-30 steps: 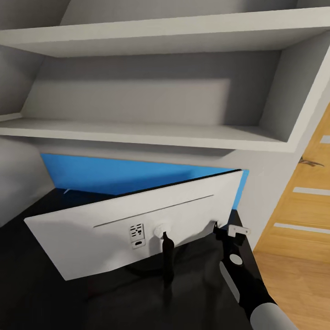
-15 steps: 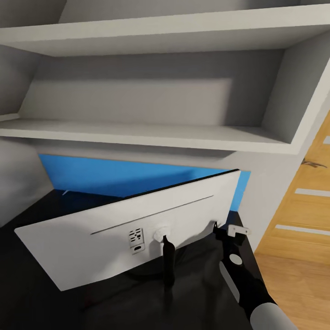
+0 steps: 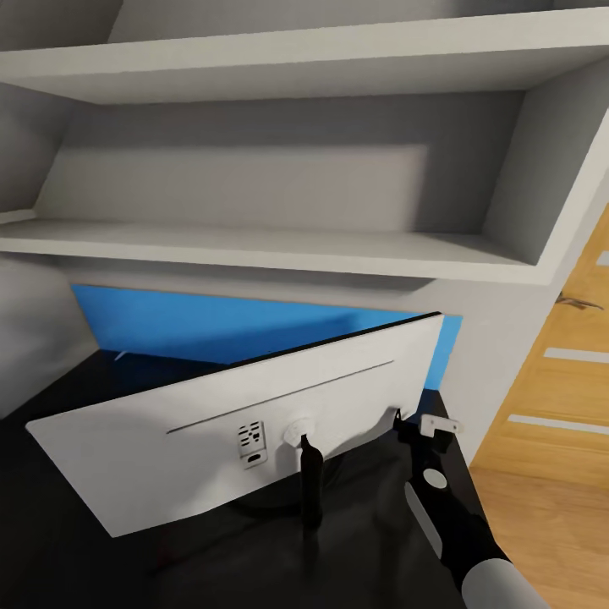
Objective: In the bedroom, organize the workspace by keeping the computer under the desk, ensuring the monitor is on the desk, placing the keyboard on the desk next to the monitor, placing the mouse on the desk next to the keyboard, moving the folder from the swivel chair onto the desk next to the mouse, stacking the notebook on top of the folder with the pen on top of the notebook, and positioning the swivel chair next to the desk.
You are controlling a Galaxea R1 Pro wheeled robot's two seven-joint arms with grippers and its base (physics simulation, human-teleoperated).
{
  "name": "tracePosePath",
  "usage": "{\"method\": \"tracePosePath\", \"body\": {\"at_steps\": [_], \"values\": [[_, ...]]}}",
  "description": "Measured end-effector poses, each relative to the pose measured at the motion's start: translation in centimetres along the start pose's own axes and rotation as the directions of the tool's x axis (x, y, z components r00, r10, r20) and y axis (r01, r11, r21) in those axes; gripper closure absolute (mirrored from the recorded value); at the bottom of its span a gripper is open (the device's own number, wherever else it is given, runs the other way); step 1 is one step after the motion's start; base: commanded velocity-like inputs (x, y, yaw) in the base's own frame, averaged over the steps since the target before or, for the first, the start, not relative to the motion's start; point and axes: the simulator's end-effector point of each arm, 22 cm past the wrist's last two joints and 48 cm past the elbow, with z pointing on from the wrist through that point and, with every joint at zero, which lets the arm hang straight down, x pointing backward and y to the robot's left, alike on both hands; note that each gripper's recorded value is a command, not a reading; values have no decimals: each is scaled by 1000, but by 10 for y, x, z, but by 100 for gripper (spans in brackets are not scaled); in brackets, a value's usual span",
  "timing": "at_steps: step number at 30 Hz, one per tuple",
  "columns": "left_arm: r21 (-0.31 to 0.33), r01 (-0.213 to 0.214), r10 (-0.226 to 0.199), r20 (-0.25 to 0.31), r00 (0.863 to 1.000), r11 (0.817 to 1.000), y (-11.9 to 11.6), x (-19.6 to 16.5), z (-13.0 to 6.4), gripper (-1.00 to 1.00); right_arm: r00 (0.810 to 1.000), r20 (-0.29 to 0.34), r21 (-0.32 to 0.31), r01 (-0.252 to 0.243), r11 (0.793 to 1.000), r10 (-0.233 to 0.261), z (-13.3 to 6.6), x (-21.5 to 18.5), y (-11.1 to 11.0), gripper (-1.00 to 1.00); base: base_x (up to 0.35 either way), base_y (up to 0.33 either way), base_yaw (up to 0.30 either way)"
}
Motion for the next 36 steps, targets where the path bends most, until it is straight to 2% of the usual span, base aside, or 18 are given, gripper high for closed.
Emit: {"method": "tracePosePath", "body": {"at_steps": [6, 16, 20, 21, 27, 36], "values": [[0, -9, 9, -22, 1000, 1000, 3, 15, -7, -100, 1000, 0, 0, 0, 1000, 0, 0, 0, 0, -100, 111, 0, 0], [0, -11, 11, -25, 1000, 1000, 3, 17, -8, -100, 1000, 1, -1, 2, 1000, -2, 0, 0, 0, -100, 2, 0, 0], [0, -15, 15, -9, 1000, 1000, 1, 4, -1, -100, 1000, 0, -2, 1, 1000, -1, 0, 0, 1, -100, -174, 0, 0], [0, -1, 1, -1, 1000, 1000, 0, 0, 0, -100, 1000, 0, -2, 1, 1000, -1, 0, 0, 0, -100, -257, 0, 0], [-1, 1, -1, -1, 1000, 1000, 0, 0, 0, -100, 1000, 0, -5, 0, 1000, 0, 1, 0, 1, -100, -290, 0, 0], [0, 1, -1, -2, 1000, 1000, 0, 0, 0, -100, 1000, -16, -104, 2, 995, -4, -1, 8, 22, -100, -304, 0, 0]]}}
